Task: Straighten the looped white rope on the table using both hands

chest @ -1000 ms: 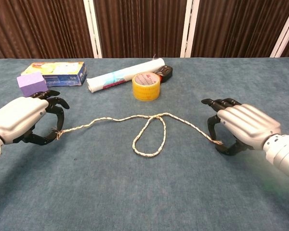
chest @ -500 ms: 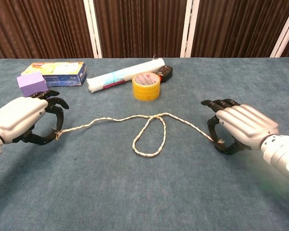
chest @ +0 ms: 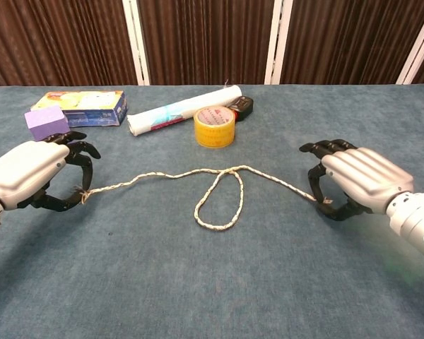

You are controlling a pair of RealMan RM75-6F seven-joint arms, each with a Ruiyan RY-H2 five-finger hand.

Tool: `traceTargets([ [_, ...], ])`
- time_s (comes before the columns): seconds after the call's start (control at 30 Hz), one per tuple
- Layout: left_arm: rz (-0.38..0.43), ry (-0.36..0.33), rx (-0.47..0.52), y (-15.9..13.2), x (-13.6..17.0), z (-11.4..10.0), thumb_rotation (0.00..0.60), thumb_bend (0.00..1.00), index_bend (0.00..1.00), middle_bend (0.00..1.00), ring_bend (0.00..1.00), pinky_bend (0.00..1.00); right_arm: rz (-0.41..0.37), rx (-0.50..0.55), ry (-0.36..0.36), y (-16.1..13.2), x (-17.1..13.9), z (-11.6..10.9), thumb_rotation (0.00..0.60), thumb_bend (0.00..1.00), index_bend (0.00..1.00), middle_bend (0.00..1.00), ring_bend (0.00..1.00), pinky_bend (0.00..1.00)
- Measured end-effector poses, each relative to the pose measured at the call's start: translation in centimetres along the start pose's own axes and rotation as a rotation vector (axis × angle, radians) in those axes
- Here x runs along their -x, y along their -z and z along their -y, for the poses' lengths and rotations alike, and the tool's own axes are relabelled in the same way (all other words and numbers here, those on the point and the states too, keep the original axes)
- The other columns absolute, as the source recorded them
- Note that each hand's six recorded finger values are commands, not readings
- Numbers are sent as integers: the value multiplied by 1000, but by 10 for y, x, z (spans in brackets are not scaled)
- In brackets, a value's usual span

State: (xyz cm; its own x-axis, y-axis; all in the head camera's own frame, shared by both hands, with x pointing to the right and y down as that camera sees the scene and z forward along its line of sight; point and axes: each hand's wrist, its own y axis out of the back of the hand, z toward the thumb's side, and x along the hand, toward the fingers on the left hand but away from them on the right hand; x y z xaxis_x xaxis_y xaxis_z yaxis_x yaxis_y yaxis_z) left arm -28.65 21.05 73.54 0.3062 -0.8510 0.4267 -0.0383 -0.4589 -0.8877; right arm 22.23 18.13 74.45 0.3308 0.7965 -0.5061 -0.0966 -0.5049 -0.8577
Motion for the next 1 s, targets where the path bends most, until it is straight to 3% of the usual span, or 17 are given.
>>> traceTargets([
  [0.33, -12, -20, -15, 10, 0, -7, 600, 586, 753, 226, 68, 117, 15, -7, 32, 12, -4, -14, 600, 547, 781, 177, 0, 0],
  [0.67, -74, -66, -52, 49, 5, -29, 600, 590, 753, 227, 69, 117, 98, -29, 51, 51, -6, -28, 600, 547, 781, 177, 0, 0],
  [1.0, -138, -68, -89, 80, 15, -36, 600, 590, 755, 229, 78, 118, 159, -54, 56, 83, -12, -38, 600, 546, 781, 178, 0, 0],
])
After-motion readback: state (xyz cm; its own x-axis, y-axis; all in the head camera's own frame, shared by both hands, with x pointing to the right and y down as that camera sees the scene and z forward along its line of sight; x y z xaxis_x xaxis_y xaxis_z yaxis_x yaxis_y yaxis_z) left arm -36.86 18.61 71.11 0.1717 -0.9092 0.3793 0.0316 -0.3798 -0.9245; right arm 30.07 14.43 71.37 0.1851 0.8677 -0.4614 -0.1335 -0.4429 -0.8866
